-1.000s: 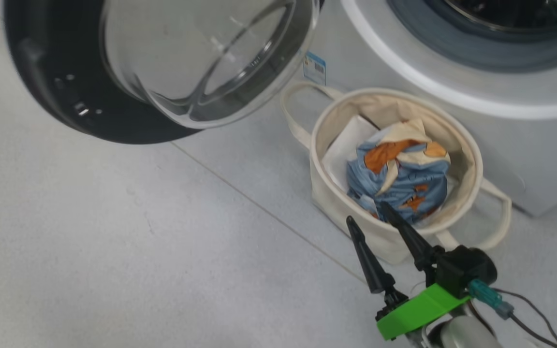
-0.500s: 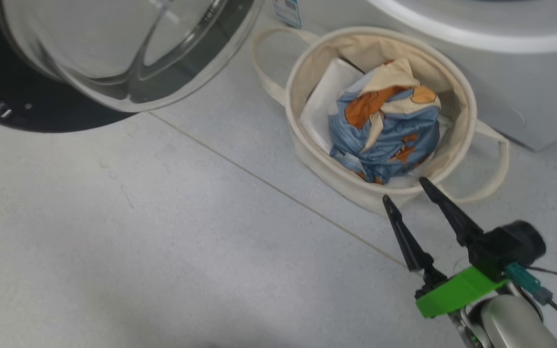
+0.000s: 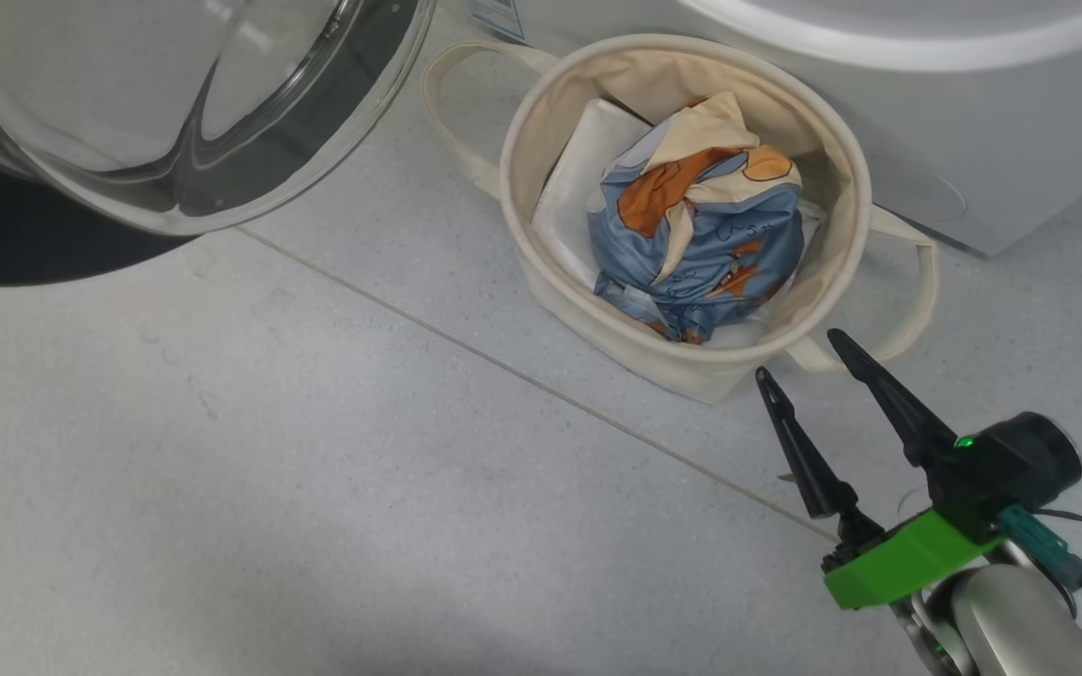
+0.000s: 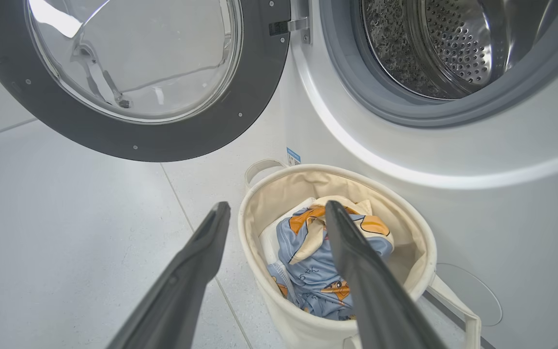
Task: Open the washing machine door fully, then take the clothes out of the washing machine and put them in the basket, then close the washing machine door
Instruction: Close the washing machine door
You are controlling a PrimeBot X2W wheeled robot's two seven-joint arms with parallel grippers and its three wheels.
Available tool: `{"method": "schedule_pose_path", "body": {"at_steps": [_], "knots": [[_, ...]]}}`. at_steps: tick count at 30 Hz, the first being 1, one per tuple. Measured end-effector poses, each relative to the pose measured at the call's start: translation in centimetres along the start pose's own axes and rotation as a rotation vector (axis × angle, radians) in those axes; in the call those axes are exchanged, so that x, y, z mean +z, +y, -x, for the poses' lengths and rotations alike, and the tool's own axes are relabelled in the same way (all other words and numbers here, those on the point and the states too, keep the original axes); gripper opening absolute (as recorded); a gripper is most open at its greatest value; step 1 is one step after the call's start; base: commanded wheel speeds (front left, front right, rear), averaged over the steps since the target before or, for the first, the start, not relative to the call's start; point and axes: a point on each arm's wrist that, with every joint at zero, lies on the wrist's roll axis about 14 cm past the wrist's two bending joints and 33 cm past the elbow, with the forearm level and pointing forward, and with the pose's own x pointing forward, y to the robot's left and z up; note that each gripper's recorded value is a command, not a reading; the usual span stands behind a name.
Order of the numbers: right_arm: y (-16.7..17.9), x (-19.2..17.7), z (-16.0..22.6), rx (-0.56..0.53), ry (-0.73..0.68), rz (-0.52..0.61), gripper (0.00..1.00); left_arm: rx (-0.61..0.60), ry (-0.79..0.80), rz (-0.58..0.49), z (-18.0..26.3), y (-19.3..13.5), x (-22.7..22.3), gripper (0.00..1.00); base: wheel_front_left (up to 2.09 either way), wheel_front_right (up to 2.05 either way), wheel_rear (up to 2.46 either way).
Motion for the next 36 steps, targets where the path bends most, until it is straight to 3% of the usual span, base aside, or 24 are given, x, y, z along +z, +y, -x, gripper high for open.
{"method": "schedule_pose_path", "body": {"at_steps": [16, 28, 36], "knots": [[-0.2, 1.6, 1.6, -0.015, -0.014, 0.049, 1.0, -0.024, 0.151, 0.062, -0.4, -1.1, -4.1, 0.0, 0.0, 0.0, 0.0], [-0.6, 0.7, 2.0, -0.028, 0.005, 0.041, 1.0, 0.0, 0.302, 0.089, -0.7, -0.6, -7.5, 0.0, 0.0, 0.0, 0.0], [-0.7, 0.6, 1.7, -0.059, 0.005, 0.021, 1.0, 0.038, 0.601, -0.078, 2.4, 1.1, -14.6, 0.0, 0.0, 0.0, 0.0]]}}
